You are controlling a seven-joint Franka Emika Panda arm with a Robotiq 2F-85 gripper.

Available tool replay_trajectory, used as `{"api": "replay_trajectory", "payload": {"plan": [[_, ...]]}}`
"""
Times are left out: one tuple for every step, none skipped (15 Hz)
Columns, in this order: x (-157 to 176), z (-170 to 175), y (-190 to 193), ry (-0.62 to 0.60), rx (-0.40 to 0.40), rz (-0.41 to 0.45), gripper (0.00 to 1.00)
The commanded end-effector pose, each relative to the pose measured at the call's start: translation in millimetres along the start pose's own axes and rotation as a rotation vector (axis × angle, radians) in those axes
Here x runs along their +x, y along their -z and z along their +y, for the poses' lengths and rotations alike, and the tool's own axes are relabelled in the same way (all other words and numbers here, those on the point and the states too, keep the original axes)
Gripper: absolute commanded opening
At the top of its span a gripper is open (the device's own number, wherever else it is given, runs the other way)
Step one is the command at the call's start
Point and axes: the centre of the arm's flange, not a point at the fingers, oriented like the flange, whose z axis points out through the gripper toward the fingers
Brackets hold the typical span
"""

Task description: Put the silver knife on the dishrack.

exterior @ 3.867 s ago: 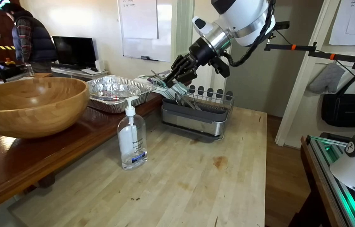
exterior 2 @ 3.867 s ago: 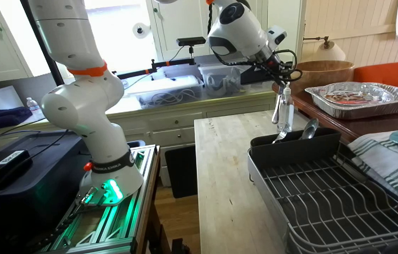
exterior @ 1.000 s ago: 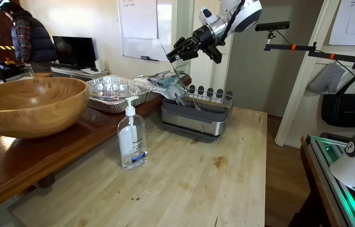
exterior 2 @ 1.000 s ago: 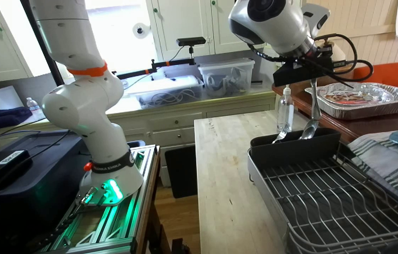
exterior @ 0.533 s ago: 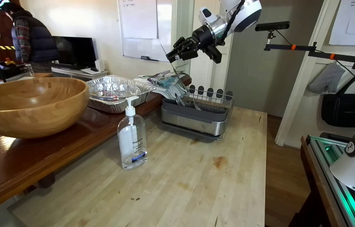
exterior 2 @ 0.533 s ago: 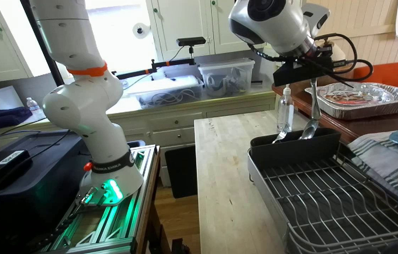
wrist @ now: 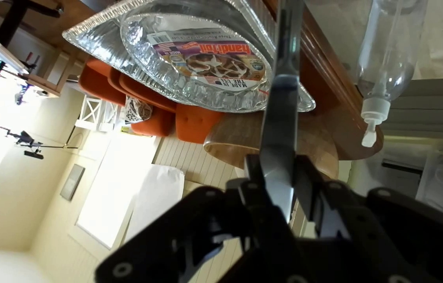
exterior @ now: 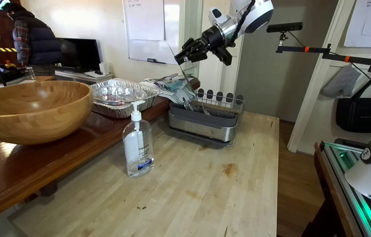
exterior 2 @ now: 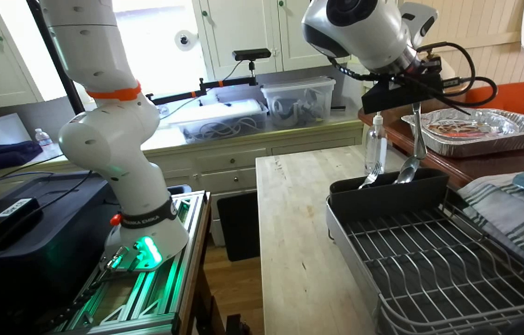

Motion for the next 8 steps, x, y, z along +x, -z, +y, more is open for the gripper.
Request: {"api": "replay_trajectory", "payload": {"plan": [[-2.1,3.3,-5.2,0.026,-0.017,0.027,0.06],[-2.9,3.3,-6.0,0.029,-0.018,0.037,0.06],[-3.7,3.4,-6.7,0.033,-0.016,0.043,0.06],[-4.8,3.0,-7.7,0.036,-0.013,0.054,0.06],[-5.6,2.7,-8.4,0.041,-0.018,0.059,0.06],[-7.0,3.0,-9.0,0.045,-0.02,0.069,0.06],[-7.8,3.3,-9.6,0.051,-0.022,0.079,0.06],[-8.9,3.7,-10.3,0.053,-0.024,0.088,0.06]]}}
